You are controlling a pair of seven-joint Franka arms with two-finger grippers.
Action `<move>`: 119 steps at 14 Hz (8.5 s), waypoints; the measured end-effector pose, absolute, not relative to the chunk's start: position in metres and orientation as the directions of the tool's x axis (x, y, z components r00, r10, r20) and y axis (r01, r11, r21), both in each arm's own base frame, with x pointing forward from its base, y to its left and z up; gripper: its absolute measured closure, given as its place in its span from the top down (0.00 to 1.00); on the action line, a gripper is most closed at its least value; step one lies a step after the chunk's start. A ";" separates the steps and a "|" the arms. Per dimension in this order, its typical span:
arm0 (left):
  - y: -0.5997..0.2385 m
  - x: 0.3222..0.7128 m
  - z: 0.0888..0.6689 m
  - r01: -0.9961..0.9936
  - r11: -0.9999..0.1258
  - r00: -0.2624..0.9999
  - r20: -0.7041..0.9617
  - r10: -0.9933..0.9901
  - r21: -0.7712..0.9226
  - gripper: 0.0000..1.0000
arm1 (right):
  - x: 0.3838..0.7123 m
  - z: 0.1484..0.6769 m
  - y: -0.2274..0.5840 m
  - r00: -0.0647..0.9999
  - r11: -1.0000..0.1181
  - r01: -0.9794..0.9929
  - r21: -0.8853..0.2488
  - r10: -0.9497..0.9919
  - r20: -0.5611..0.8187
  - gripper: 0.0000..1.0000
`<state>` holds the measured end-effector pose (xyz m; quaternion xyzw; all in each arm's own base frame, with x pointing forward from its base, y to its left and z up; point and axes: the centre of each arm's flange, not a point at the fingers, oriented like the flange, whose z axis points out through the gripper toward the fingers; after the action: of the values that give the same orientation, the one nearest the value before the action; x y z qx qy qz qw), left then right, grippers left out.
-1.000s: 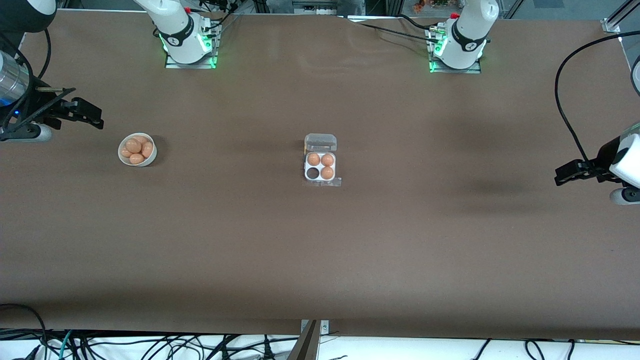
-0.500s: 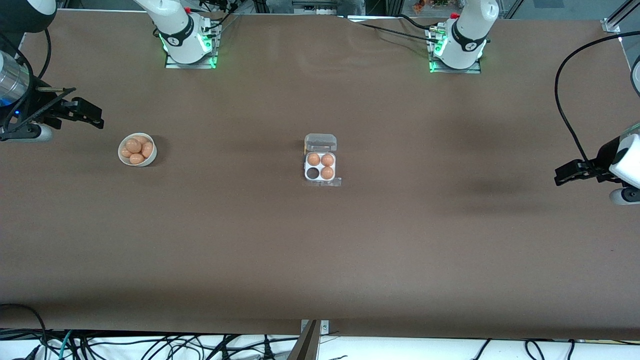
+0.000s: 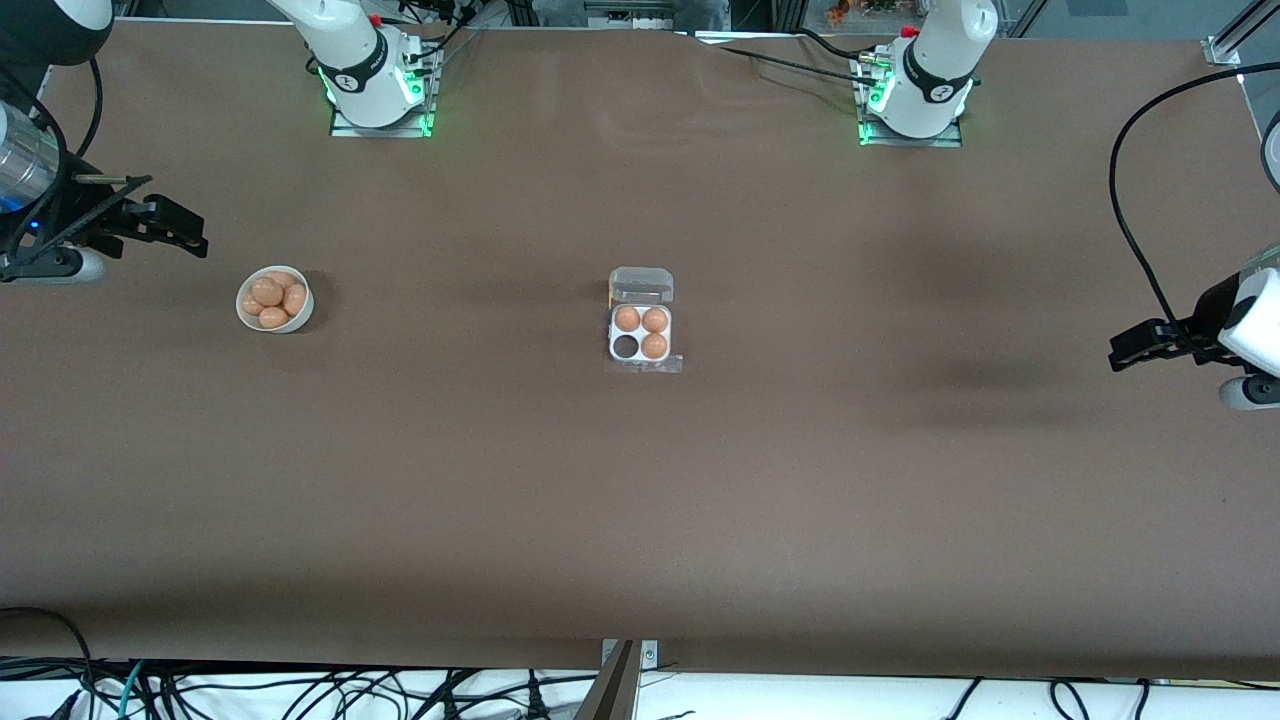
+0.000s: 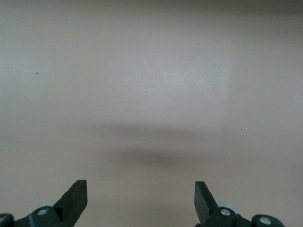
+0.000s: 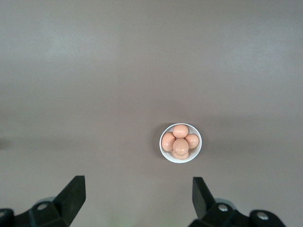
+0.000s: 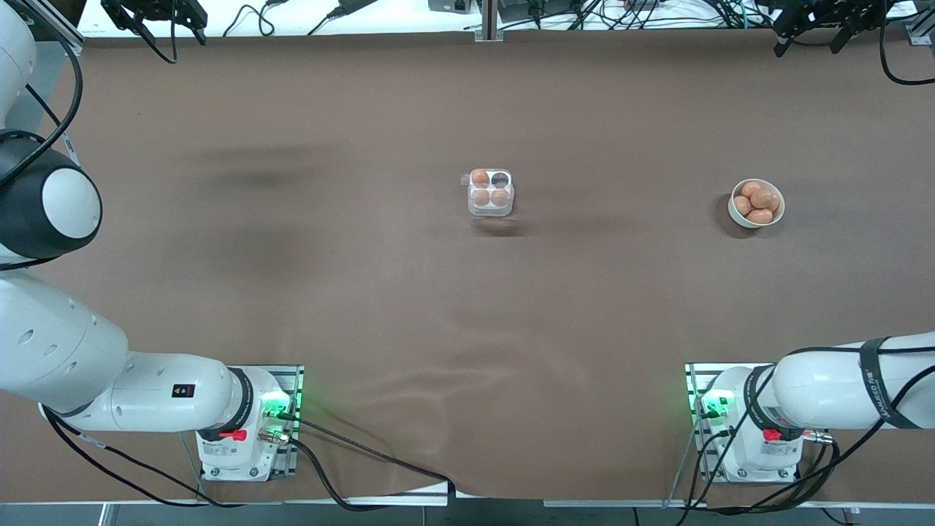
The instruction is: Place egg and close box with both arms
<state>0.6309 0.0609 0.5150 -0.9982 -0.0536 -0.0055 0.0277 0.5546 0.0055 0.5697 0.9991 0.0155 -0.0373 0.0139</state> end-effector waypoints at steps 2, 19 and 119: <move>0.061 0.631 0.515 0.107 -0.993 0.994 0.014 0.107 -0.055 1.00 | 0.555 0.570 0.006 0.997 -0.999 0.032 0.027 0.030 -0.075 1.00; 0.060 0.631 0.515 0.105 -0.993 0.994 0.014 0.105 -0.054 1.00 | 0.554 0.526 0.006 0.995 -0.999 0.036 0.026 0.033 -0.095 1.00; 0.045 0.633 0.512 0.081 -0.995 0.997 0.009 0.081 -0.052 1.00 | 0.529 0.230 0.490 0.854 -0.859 -0.511 -0.016 -0.505 -0.127 0.48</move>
<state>0.6332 0.0450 0.5116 -0.9988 -0.0406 -0.0033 0.0263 0.5285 0.4897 0.2297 0.9624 -0.2639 -0.0594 -0.0246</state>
